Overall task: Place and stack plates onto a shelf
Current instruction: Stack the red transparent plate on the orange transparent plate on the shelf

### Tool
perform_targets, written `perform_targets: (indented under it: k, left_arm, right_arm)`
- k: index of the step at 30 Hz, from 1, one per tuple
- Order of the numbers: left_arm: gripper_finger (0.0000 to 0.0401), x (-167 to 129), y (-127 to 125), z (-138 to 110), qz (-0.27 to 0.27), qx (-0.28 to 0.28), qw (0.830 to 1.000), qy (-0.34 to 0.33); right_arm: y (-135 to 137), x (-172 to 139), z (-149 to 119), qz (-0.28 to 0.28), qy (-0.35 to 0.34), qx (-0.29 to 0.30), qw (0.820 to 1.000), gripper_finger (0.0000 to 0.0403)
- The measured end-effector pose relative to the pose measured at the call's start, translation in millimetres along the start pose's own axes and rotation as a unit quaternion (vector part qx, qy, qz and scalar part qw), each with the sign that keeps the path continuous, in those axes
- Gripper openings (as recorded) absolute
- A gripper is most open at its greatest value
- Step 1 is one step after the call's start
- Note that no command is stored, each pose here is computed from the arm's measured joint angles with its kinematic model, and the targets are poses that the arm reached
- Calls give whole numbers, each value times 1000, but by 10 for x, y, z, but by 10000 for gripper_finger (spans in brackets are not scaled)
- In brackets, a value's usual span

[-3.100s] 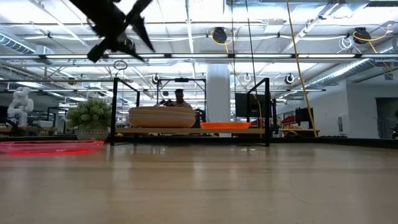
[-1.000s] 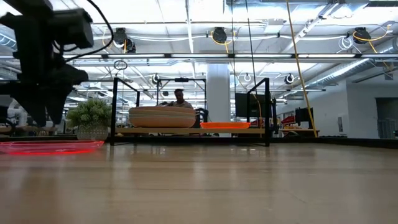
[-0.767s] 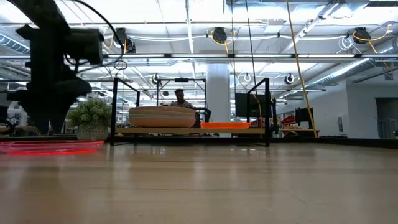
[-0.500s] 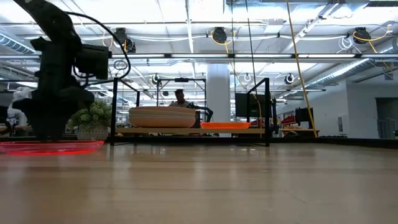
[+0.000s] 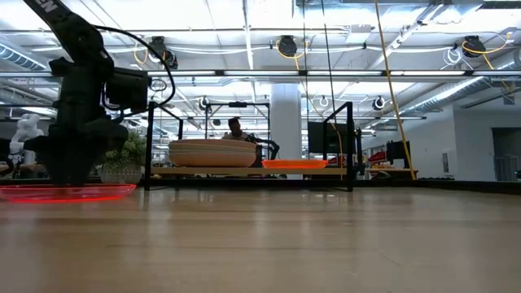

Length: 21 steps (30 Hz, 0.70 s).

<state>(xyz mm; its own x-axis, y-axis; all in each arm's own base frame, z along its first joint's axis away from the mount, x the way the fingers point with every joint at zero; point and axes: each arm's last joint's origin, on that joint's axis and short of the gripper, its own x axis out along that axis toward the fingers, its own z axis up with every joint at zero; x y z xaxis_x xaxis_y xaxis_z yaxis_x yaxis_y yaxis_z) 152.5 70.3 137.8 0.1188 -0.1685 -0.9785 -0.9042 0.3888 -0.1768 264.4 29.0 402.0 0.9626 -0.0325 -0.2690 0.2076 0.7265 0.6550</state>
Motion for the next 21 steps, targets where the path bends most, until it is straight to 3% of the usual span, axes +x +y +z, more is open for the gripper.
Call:
perform_targets:
  k: [7,21]
  left_arm:
    - [105,2,-9,8,-6,7,1000,-4]
    - [19,-9,-14,5,-13,24,1000,-4]
  right_arm:
    - [-2,0,-2,-1,0,-1,1000,173]
    - [-5,0,-4,-3,2,-4,1000,173]
